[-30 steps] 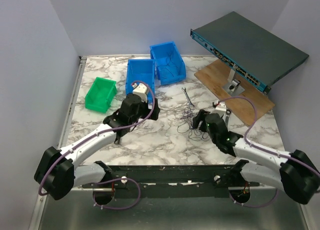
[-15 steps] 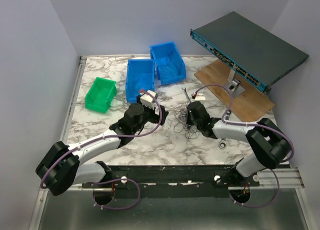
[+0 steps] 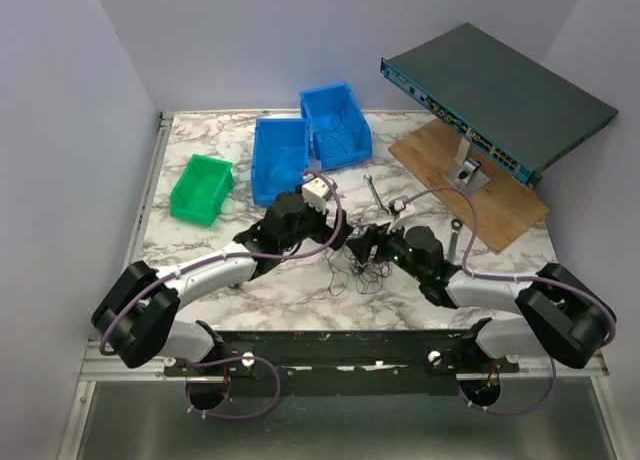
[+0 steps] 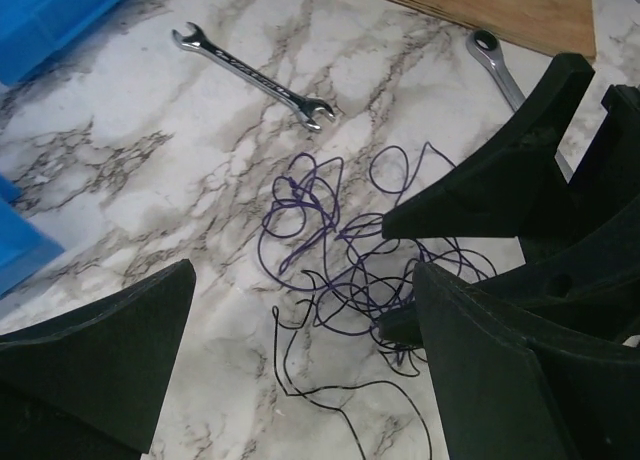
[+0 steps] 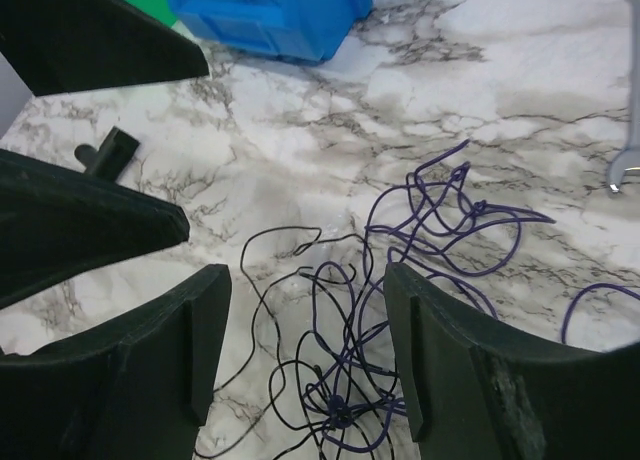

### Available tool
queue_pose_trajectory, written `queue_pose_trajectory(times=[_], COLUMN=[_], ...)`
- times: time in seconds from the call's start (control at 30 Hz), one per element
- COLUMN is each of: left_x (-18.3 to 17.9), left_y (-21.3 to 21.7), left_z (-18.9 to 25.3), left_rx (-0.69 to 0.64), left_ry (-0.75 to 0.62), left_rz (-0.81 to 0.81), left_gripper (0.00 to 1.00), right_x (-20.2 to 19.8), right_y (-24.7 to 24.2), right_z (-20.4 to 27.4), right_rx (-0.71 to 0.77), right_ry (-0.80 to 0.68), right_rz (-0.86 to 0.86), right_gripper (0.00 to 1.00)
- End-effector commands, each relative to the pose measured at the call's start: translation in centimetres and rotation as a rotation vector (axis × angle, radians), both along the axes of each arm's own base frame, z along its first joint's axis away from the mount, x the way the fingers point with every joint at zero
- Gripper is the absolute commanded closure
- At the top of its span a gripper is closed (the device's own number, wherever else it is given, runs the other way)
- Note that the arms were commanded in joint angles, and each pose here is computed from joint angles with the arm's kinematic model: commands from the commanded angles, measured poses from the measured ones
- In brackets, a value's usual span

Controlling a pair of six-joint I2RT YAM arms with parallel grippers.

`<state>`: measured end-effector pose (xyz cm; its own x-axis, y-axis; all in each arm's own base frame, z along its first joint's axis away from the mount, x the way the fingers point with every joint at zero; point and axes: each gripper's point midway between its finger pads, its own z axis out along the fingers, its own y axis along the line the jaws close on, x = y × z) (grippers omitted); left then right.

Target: Untangle the cables

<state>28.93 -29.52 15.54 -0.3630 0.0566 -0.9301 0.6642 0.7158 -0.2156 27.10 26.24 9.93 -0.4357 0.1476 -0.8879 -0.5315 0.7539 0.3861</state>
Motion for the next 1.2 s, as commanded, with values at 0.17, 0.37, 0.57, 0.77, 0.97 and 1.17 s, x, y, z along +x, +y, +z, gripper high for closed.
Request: queue_pose_trajectory(times=[0.17, 0.37, 0.57, 0.77, 0.97, 1.17], left_x=[-1.0, -0.9, -2.0, -2.4, -2.2, -1.3], left_y=[-1.4, -0.7, -0.1, 0.1, -0.7, 0.6], left_z=[-4.2, -7.7, -8.9, -10.6, -10.2, -7.7], left_rx=[0.15, 0.257, 0.278, 0.313, 0.293, 0.25], left_ry=[0.236, 0.371, 0.418, 0.485, 0.484, 0.363], left_rz=[-0.074, -0.022, -0.035, -0.039, -0.062, 0.007], left_gripper=[0.1, 0.16, 0.24, 0.5, 0.93, 1.0], right_x=[1.5, 2.8, 3.3, 3.8, 4.0, 4.5], right_y=[-7.0, -6.3, -5.6, -5.2, -4.1, -2.7], right_z=[2.6, -0.9, -2.5, -3.1, -4.4, -6.3], right_rx=[0.057, -0.076, -0.132, -0.156, -0.187, -0.236], right_ry=[-0.097, 0.025, 0.075, 0.091, 0.129, 0.199], right_rz=[-0.374, -0.401, -0.389, -0.385, -0.348, -0.309], right_gripper=[0.28, 0.31, 0.33, 0.33, 0.33, 0.36])
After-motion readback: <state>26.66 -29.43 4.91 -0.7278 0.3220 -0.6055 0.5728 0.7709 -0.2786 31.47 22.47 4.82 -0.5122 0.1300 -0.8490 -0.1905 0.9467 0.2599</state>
